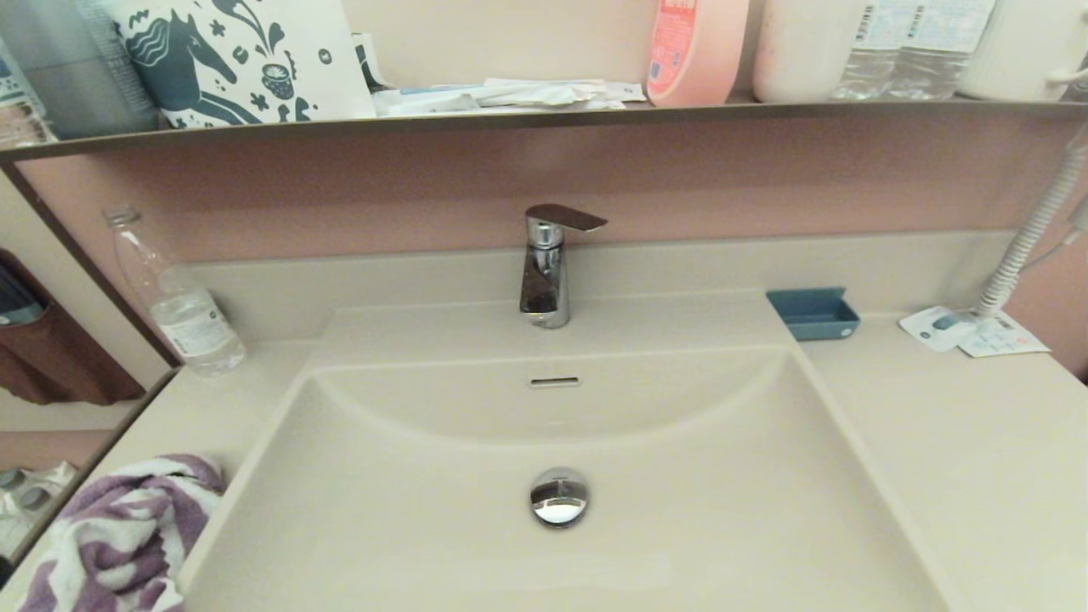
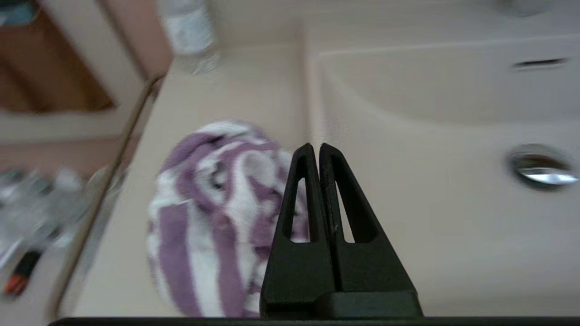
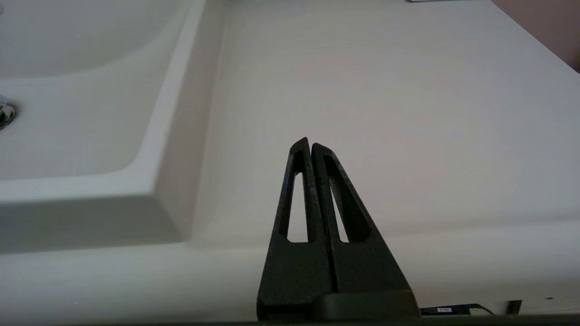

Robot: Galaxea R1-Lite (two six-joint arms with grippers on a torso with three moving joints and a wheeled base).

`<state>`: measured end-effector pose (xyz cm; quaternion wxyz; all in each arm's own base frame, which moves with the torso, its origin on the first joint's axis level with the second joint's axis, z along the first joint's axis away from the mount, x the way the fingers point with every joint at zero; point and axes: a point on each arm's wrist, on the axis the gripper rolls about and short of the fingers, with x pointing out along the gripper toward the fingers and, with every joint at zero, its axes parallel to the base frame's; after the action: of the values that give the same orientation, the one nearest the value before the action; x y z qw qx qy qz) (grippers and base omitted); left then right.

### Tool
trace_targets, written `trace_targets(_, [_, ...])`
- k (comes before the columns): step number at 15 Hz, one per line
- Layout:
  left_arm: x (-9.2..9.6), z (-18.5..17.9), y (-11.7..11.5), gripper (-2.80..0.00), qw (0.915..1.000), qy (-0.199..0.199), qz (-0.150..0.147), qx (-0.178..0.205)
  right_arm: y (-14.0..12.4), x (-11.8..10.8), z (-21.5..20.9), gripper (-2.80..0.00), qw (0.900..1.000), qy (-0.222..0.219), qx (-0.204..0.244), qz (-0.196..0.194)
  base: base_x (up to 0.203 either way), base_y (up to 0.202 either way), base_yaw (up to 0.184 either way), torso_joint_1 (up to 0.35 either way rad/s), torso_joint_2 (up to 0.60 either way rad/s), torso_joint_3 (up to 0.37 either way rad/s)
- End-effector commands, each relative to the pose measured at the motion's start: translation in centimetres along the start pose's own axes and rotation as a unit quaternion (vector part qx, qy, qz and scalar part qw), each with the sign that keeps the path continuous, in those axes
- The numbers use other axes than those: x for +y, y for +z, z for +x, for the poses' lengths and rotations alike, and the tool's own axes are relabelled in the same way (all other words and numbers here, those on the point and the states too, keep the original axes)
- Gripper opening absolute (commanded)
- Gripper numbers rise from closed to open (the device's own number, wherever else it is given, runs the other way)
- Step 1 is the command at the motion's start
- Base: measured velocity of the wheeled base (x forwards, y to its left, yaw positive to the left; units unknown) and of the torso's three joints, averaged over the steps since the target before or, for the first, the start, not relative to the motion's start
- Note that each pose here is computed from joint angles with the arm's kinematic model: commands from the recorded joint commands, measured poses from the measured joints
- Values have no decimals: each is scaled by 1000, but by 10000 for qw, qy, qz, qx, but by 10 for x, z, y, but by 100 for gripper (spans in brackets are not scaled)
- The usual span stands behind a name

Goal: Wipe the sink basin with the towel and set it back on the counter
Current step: Pick up the cloth

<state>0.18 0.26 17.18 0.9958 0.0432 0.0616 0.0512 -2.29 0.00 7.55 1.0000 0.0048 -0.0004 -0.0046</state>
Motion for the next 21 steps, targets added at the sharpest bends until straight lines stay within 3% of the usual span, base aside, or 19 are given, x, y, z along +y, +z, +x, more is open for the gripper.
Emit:
trace_targets(1, [-1, 39, 15, -280, 9941, 482, 145, 963, 0, 0, 0, -280, 10000, 0, 4, -1, 0, 0, 0, 0, 0, 0])
trace_targets(4, [6, 57, 33, -280, 9772, 1347, 217, 1625, 0, 0, 0, -280, 10000, 0, 11, 0, 0, 0, 0, 0, 0, 0])
trace_targets(6, [10, 47, 39, -280, 9602, 1476, 268, 2354, 0, 0, 0, -280, 10000, 0, 5, 1, 0, 0, 0, 0, 0, 0])
trace_targets(8, [9, 28, 49, -280, 9481, 1116, 237, 2967, 0, 0, 0, -280, 10000, 0, 4, 4, 0, 0, 0, 0, 0, 0])
trace_targets(10, [6, 9, 60, -280, 9400, 269, -11, 3401, 0, 0, 0, -280, 10000, 0, 5, -1, 0, 0, 0, 0, 0, 0])
trace_targets(12, [2, 4, 62, -280, 9320, -447, -271, 3588, 0, 0, 0, -280, 10000, 0, 4, 6, 0, 0, 0, 0, 0, 0])
trace_targets(15, [2, 22, 59, -280, 9160, -729, -434, 3921, 0, 0, 0, -280, 10000, 0, 8, 1, 0, 0, 0, 0, 0, 0])
trace_targets(17, [3, 40, 63, -280, 9178, -772, -468, 3866, 0, 0, 0, -280, 10000, 0, 4, -2, 0, 0, 0, 0, 0, 0])
trace_targets(18, [3, 47, 65, -43, 9197, -828, -482, 3808, 0, 0, 0, -280, 10000, 0, 5, -2, 0, 0, 0, 0, 0, 0])
trace_targets(19, [3, 58, 67, 0, 9182, -864, -502, 3834, 0, 0, 0, -280, 10000, 0, 4, 0, 0, 0, 0, 0, 0, 0])
trace_targets(21, [6, 82, 69, 0, 9135, -857, -510, 3944, 0, 0, 0, -280, 10000, 0, 4, 3, 0, 0, 0, 0, 0, 0])
